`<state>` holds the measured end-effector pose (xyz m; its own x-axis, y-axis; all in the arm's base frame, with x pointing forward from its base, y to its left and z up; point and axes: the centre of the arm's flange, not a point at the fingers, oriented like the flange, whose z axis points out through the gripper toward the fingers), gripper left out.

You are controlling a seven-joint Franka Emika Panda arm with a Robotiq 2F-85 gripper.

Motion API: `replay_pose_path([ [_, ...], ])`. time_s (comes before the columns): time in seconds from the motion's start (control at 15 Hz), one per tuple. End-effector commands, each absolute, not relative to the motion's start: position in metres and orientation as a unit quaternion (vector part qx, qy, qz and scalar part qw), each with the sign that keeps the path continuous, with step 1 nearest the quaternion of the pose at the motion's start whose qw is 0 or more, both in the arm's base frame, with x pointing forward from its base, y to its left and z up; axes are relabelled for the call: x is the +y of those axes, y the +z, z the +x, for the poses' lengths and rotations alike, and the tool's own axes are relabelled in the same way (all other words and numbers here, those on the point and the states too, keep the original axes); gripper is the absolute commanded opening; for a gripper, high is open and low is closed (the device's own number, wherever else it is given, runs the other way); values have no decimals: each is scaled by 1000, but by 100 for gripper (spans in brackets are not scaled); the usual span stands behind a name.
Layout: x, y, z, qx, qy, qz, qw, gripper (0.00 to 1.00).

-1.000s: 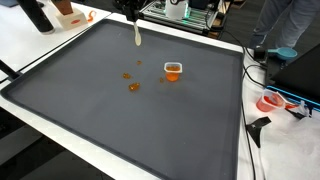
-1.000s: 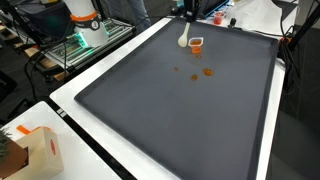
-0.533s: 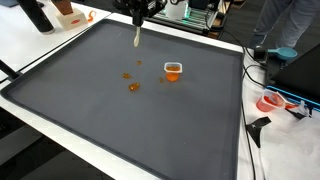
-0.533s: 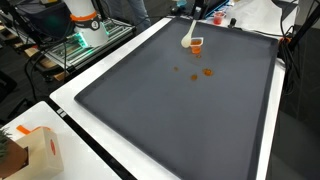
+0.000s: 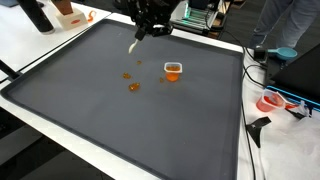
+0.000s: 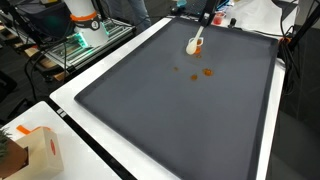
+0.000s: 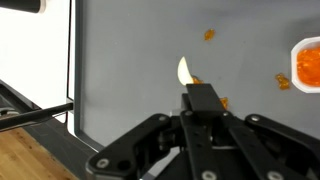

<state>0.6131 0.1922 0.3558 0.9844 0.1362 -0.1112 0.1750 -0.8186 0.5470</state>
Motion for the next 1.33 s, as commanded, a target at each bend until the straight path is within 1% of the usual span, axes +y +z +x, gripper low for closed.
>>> replay_pose_path([
  [0.0,212,331,629,75,-32,936,343,3],
  [0.13,219,319,632,72,-26,928,363,3],
  [0.6,232,281,640,62,-37,914,399,3],
  [1.27,226,257,653,60,-75,912,398,3],
])
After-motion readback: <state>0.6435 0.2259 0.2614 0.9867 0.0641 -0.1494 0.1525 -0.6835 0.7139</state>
